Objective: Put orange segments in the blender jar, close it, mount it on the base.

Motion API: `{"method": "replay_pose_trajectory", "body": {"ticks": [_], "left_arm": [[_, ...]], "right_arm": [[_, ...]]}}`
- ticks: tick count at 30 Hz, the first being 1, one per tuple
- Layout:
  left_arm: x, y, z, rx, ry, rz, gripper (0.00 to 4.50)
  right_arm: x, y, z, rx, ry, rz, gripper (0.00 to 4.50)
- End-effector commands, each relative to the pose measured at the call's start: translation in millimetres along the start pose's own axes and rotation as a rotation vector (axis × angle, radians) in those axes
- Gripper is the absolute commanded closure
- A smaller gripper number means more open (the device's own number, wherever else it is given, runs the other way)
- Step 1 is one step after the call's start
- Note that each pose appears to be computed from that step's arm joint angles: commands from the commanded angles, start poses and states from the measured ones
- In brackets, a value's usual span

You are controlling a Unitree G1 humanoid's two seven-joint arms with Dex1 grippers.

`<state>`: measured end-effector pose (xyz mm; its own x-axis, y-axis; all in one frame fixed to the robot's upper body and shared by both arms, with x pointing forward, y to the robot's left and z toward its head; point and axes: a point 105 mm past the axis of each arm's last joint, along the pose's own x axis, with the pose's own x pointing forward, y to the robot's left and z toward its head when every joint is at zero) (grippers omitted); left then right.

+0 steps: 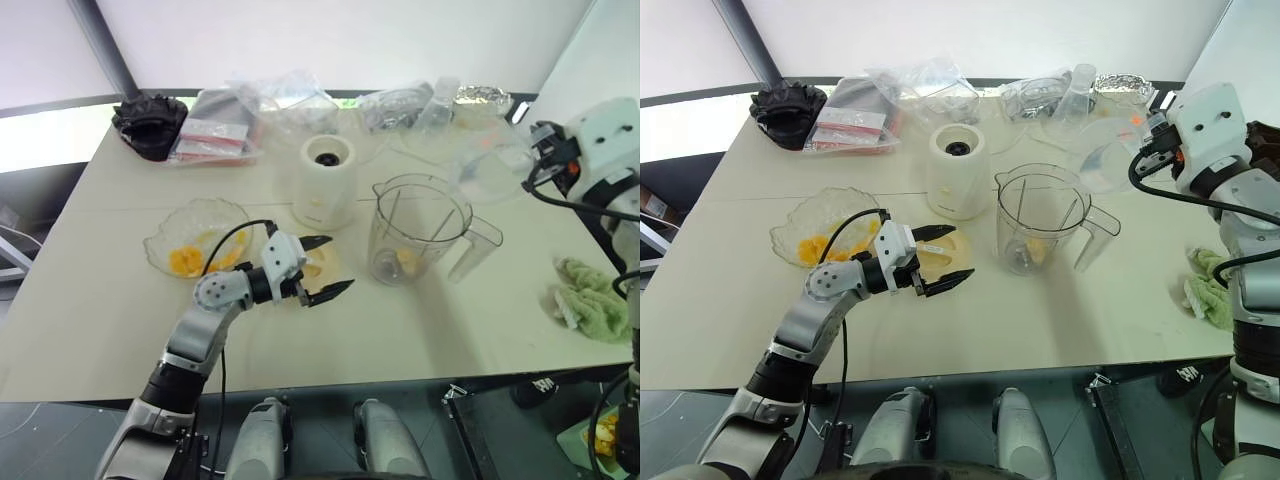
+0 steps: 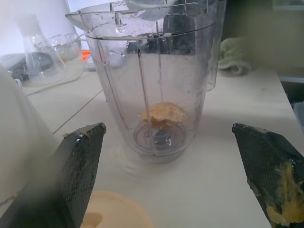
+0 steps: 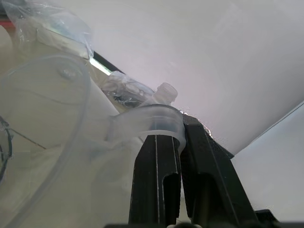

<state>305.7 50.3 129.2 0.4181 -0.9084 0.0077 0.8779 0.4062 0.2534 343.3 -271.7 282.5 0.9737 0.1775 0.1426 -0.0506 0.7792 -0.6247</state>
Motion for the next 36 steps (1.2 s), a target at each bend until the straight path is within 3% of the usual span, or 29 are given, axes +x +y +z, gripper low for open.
{"method": "replay_pose_trajectory", "body": {"ticks": [1,27,30,36], "left_arm": [[0.1,0.8,9.3,0.039,-0.024,0.004,0.00],[4.5,0.7,10.4,0.037,-0.033,-0.002,0.00],[4.6,0.7,10.3,0.038,-0.032,-0.003,0.00],[4.2,1.0,10.0,0.041,-0.030,-0.003,0.00]], "right_arm": [[-3.6,-16.0,25.9,-0.108,-0.080,-0.035,4.48],[-5.5,-15.4,33.4,-0.262,-0.112,-0.009,4.48],[-5.5,-16.9,30.3,-0.221,-0.103,-0.023,4.48],[-7.1,-27.5,13.7,0.057,-0.037,-0.108,4.48]]}}
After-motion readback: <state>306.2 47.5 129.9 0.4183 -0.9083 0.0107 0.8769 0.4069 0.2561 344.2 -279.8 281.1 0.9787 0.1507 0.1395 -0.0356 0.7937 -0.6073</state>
